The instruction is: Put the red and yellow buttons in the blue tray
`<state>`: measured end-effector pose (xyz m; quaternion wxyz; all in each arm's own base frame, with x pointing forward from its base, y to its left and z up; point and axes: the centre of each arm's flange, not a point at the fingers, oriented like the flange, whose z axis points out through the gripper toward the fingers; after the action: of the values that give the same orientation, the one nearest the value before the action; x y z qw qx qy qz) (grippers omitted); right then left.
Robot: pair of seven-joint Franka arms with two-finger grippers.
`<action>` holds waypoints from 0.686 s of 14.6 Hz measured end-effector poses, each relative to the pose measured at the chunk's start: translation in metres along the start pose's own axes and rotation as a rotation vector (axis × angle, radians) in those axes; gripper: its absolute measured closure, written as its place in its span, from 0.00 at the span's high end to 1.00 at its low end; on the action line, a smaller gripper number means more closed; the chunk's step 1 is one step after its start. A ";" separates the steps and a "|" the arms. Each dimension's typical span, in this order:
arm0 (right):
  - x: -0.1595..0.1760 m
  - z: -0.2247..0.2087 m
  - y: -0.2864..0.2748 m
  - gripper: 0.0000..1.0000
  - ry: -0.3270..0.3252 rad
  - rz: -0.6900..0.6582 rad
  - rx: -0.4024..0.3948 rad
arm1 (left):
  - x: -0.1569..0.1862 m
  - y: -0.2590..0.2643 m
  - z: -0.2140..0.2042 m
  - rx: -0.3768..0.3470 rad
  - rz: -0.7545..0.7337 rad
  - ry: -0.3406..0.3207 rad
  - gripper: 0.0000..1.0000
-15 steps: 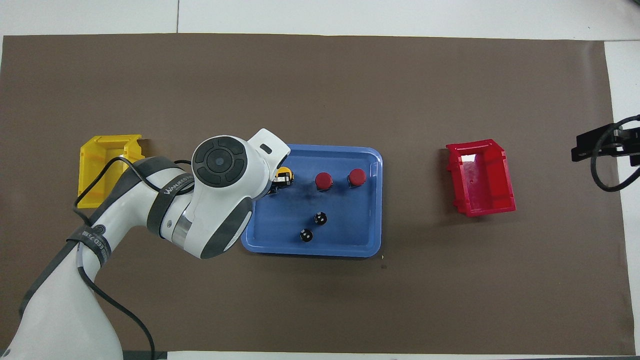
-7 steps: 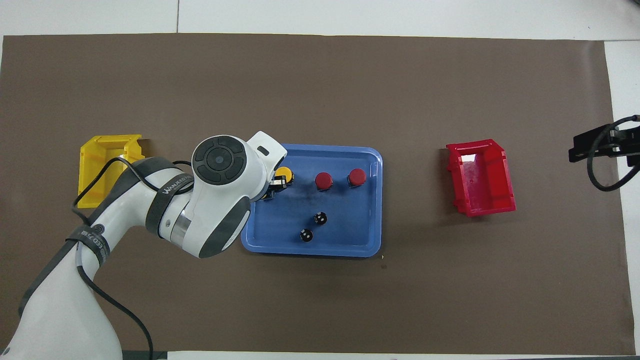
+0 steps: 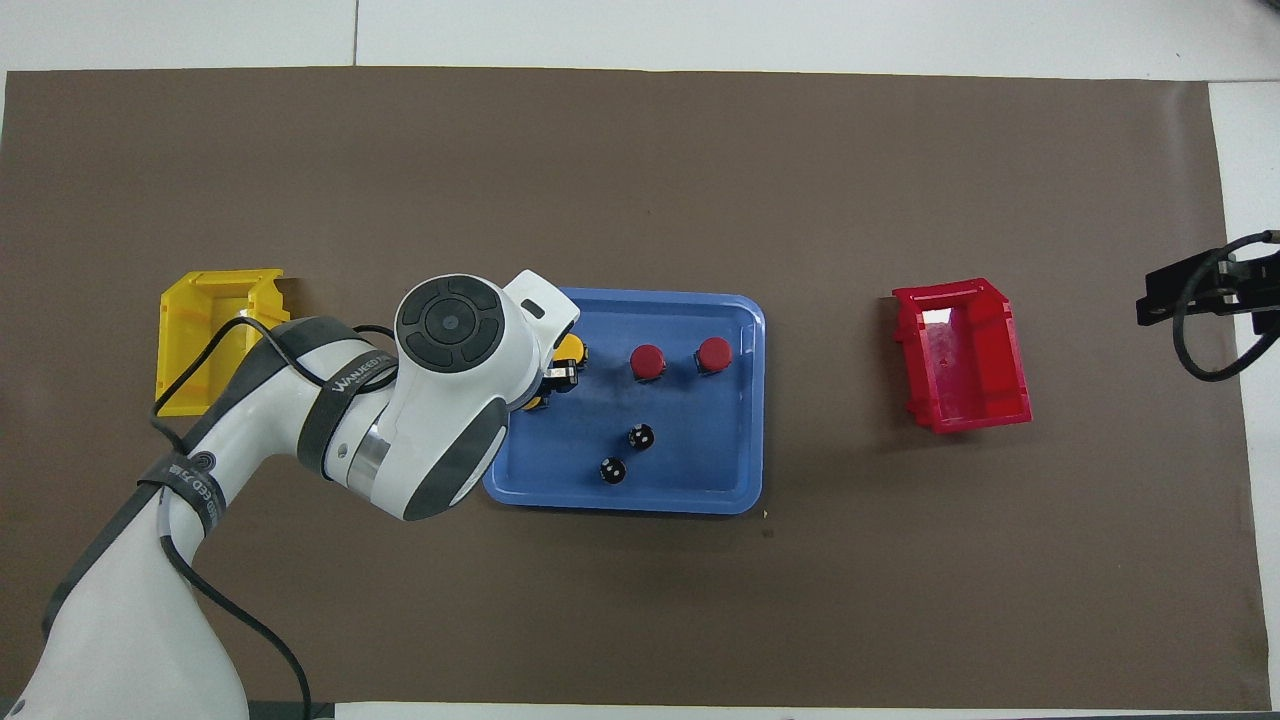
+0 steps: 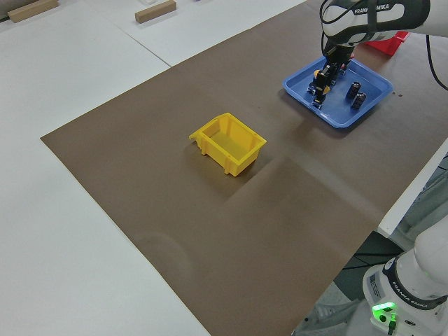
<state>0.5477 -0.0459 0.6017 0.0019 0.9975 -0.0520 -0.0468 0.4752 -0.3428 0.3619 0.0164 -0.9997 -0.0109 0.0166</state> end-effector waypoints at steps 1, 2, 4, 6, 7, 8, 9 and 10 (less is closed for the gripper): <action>0.000 0.000 0.000 1.00 0.000 -0.001 0.000 | 0.002 0.000 -0.006 -0.005 -0.004 0.007 0.79; 0.000 0.000 -0.001 1.00 0.000 -0.002 0.000 | 0.004 -0.002 -0.016 -0.005 -0.009 0.009 0.90; 0.000 0.000 -0.005 1.00 0.000 -0.009 -0.001 | 0.009 -0.016 -0.051 0.006 -0.029 -0.004 0.99; 0.000 0.000 -0.010 1.00 0.000 -0.019 -0.002 | 0.020 -0.045 -0.090 0.018 -0.031 -0.023 1.00; 0.000 0.000 -0.012 1.00 0.000 -0.022 -0.002 | 0.028 -0.061 -0.104 0.011 -0.021 -0.015 1.00; 0.000 0.000 -0.012 1.00 0.000 -0.023 -0.002 | 0.037 -0.079 -0.115 0.002 -0.016 -0.003 1.00; 0.000 0.000 -0.012 1.00 0.000 -0.023 -0.002 | 0.047 -0.098 -0.125 -0.006 -0.013 0.009 1.00; 0.000 0.000 -0.012 1.00 0.000 -0.023 -0.002 | 0.057 -0.122 -0.136 -0.009 0.003 0.013 1.00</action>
<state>0.5485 -0.0336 0.6017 0.0024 0.9981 -0.0406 -0.0470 0.5338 -0.2239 0.4994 0.0119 -0.9998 -0.0096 0.0099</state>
